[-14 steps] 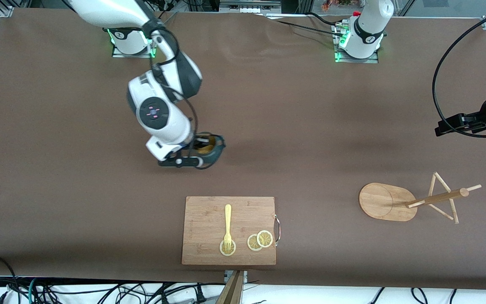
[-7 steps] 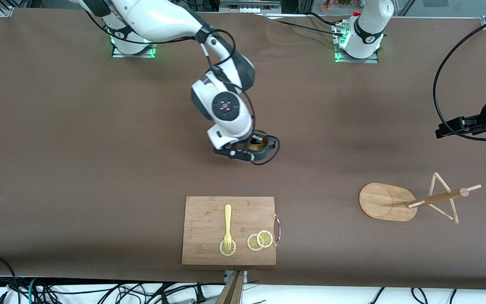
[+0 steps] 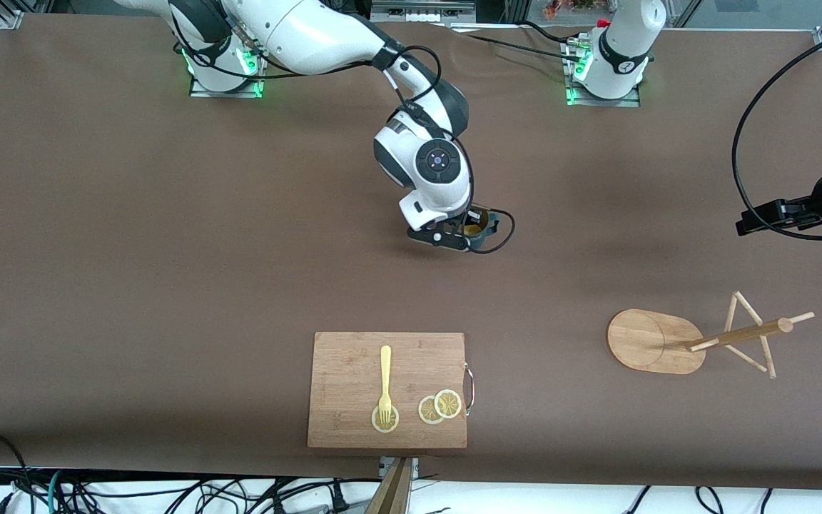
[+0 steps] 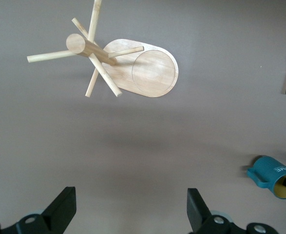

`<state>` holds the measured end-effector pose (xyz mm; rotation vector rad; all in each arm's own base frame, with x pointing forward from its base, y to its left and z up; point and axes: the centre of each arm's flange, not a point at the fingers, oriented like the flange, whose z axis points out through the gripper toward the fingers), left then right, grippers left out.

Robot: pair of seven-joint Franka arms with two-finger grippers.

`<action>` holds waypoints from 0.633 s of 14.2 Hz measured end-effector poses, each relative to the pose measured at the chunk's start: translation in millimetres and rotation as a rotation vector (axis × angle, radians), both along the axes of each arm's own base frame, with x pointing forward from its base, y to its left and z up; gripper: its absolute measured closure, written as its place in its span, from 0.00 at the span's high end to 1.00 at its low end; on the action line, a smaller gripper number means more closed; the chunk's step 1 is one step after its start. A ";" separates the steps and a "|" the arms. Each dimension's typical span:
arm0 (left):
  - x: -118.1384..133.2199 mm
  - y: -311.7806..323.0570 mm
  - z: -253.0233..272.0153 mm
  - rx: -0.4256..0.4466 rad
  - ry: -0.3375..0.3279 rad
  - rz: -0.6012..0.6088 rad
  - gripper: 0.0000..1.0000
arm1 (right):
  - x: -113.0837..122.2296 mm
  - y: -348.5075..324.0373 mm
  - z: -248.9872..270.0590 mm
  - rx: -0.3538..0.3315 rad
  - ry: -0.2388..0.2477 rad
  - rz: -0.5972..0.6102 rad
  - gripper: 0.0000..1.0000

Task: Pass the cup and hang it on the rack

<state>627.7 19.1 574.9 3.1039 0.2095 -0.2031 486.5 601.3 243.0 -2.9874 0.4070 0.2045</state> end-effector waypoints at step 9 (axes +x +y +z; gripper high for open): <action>4.9 -14.0 -16.6 -0.028 0.029 -0.083 1.00 | -3.6 6.6 3.0 0.003 -0.011 -0.009 0.48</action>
